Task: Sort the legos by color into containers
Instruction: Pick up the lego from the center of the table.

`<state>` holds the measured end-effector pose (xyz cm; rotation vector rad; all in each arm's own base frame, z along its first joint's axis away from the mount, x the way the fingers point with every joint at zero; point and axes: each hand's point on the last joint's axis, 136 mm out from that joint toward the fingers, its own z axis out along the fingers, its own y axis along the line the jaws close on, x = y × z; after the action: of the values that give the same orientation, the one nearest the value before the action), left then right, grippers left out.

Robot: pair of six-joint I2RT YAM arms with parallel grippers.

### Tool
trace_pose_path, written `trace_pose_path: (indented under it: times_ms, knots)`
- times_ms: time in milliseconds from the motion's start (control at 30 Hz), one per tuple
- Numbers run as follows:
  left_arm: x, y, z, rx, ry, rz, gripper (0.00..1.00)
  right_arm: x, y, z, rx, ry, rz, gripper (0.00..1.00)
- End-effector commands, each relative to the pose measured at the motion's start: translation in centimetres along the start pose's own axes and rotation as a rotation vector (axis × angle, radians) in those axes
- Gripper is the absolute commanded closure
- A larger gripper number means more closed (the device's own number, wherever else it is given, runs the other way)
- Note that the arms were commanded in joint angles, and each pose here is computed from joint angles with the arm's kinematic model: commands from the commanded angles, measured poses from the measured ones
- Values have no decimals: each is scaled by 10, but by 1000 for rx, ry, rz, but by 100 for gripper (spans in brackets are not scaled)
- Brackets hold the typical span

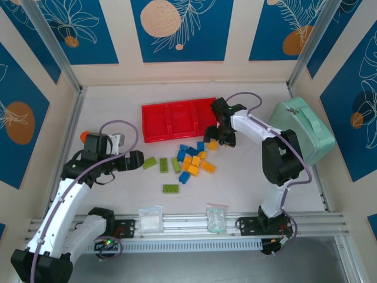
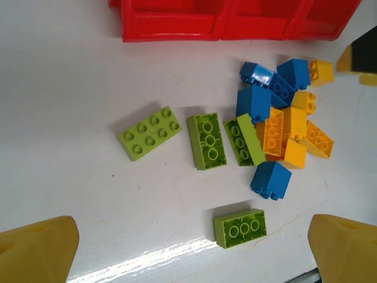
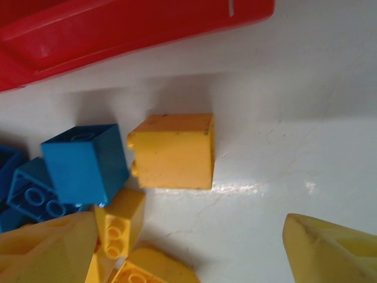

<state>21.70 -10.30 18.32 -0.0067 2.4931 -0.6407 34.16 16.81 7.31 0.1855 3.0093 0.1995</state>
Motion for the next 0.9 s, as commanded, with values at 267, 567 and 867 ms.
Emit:
trace_pose_path:
  times_ms: [267, 567, 867]
  knots:
    - [1, -11, -3, 65, -34, 64, 1, -15, 7, 14, 51, -7, -17, 21]
    - [0, -12, -5, 73, -50, 73, 0, -15, 3, 31, 81, 12, -29, 25]
    - [0, -13, -5, 76, -51, 77, 1, -13, 4, 54, 78, 55, -33, 28]
